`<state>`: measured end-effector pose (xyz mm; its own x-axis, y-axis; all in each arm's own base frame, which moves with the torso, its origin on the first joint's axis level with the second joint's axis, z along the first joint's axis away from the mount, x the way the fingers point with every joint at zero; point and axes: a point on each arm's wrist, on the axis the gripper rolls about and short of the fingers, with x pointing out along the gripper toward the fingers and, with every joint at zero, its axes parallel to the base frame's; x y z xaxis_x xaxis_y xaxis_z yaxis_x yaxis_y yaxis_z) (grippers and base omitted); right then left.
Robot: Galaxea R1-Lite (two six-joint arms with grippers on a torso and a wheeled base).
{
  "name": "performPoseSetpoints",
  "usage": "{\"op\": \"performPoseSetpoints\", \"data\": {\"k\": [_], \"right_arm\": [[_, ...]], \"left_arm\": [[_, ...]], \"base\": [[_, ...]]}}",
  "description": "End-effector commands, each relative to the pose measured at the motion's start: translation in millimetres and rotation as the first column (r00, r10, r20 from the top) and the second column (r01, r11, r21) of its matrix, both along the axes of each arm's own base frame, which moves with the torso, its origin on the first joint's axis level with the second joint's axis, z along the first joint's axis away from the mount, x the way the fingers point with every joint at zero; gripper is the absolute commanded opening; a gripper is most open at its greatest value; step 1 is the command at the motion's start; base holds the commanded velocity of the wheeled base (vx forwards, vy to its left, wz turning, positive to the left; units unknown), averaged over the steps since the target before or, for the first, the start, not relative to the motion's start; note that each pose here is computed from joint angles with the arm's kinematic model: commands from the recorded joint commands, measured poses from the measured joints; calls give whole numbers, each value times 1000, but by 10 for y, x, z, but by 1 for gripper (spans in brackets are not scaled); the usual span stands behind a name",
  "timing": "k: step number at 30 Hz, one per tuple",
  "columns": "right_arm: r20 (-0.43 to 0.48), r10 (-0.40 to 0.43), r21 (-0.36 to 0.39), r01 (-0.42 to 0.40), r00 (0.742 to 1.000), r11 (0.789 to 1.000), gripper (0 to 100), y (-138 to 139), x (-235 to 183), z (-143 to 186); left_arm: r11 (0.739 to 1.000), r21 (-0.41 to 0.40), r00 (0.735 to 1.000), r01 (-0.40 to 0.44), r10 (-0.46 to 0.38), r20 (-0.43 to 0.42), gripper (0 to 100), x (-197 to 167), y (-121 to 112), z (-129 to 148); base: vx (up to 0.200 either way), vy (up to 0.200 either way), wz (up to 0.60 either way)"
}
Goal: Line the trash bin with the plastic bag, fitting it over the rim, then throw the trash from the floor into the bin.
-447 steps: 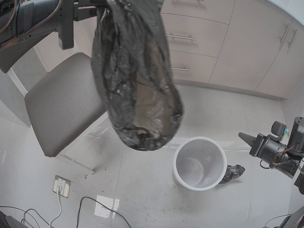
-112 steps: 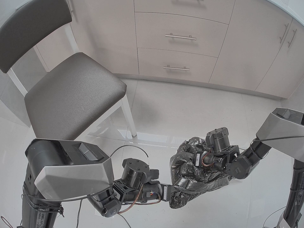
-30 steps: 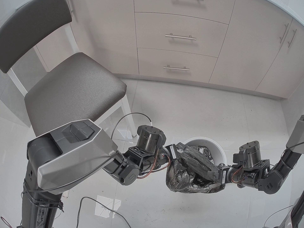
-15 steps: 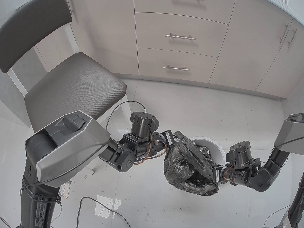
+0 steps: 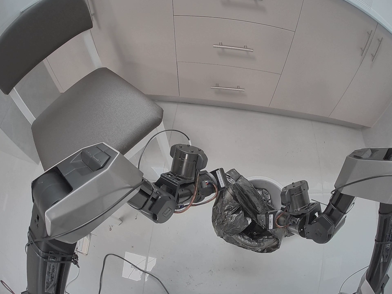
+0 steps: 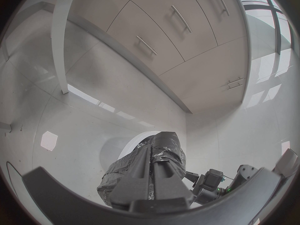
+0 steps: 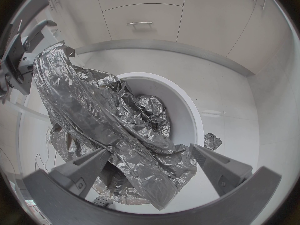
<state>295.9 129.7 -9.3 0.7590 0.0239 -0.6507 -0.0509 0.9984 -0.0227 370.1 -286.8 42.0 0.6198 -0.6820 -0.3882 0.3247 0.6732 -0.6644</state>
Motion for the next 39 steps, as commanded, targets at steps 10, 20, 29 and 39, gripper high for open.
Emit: {"op": "performPoseSetpoints", "data": {"k": [10, 20, 29, 39], "right_arm": [[-4, 48, -1, -48, 999, 999, 100, 80, -110, 39], [5, -30, -29, 30, 1000, 999, 100, -27, 5, -20], [137, -84, -24, 88, 987, 996, 100, -160, 59, 195], [135, -133, -37, 140, 982, 990, 100, -329, 60, 200]], "left_arm": [[1000, -8, 1000, 3, -3, 9, 0, -16, -10, 58], [1000, -12, 1000, 2, -2, 15, 0, -19, -7, 93], [1000, -13, 1000, 3, -3, 16, 0, -19, -7, 109], [998, -13, 998, 66, -66, 8, 0, -55, -101, 14]], "base": [[0, 0, 0], [0, 0, 0], [0, 0, 0], [0, 0, 0]]}}
